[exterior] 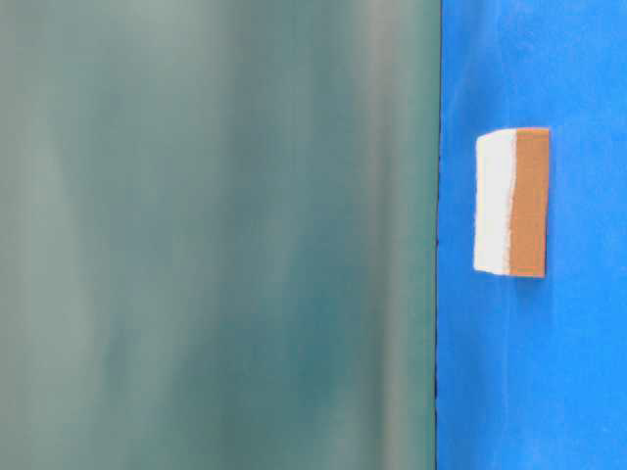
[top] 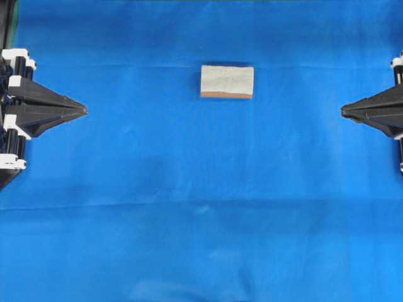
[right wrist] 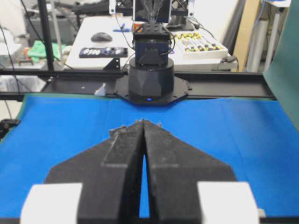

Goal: Hand over the sponge with the left arm and wipe it with the right arm.
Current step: 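Move the open left gripper toward the sponge in the table center, then close the left gripper on the near end of the sponge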

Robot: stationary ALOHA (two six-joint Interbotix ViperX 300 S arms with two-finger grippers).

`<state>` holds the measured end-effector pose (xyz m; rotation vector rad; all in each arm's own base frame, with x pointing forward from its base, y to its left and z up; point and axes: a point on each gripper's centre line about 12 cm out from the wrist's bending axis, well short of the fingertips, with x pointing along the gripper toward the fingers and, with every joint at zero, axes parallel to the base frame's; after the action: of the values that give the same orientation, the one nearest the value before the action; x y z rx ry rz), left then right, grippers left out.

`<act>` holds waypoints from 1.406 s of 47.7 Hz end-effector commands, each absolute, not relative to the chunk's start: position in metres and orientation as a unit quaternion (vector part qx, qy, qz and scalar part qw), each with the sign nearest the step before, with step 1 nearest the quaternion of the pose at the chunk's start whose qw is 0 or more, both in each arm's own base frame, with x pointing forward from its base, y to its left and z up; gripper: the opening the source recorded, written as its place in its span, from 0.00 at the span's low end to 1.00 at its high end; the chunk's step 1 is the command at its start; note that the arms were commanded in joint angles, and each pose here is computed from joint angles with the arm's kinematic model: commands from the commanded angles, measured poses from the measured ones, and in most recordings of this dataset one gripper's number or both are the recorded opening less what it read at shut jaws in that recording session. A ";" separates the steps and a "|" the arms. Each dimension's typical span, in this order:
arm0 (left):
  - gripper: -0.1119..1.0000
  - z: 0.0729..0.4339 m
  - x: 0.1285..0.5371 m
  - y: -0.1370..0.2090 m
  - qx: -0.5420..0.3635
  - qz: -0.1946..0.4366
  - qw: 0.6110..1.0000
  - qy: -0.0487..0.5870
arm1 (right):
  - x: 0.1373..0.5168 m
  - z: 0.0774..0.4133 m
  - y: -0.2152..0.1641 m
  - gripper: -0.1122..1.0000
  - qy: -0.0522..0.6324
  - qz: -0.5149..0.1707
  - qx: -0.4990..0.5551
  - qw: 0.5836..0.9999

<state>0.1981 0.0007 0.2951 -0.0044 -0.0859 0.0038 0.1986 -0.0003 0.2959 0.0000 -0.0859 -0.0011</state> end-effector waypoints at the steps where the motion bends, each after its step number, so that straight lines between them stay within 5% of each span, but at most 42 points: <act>1: 0.10 0.305 0.201 0.002 -0.003 0.006 0.998 -0.056 | 0.201 0.303 0.000 0.10 -0.051 -0.001 -0.008 0.999; 29: 0.12 0.273 0.258 0.049 0.014 0.096 0.994 0.044 | 0.202 0.309 0.000 0.10 -0.044 -0.001 -0.009 0.999; 33: 0.25 0.263 0.272 0.058 0.012 0.106 0.992 0.070 | 0.202 0.308 0.000 0.10 -0.043 -0.001 -0.009 0.999; 46: 0.90 0.224 0.324 0.079 0.059 0.109 0.979 0.160 | 0.203 0.308 -0.001 0.10 -0.041 -0.002 -0.008 0.999; 67: 0.94 0.165 0.383 0.122 0.066 0.126 0.958 0.248 | 0.204 0.304 0.000 0.10 -0.034 -0.001 -0.007 0.999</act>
<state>0.3765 0.1170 0.1645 0.1268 0.5112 0.2494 0.2014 -0.0004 0.2958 -0.0137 -0.0491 -0.0019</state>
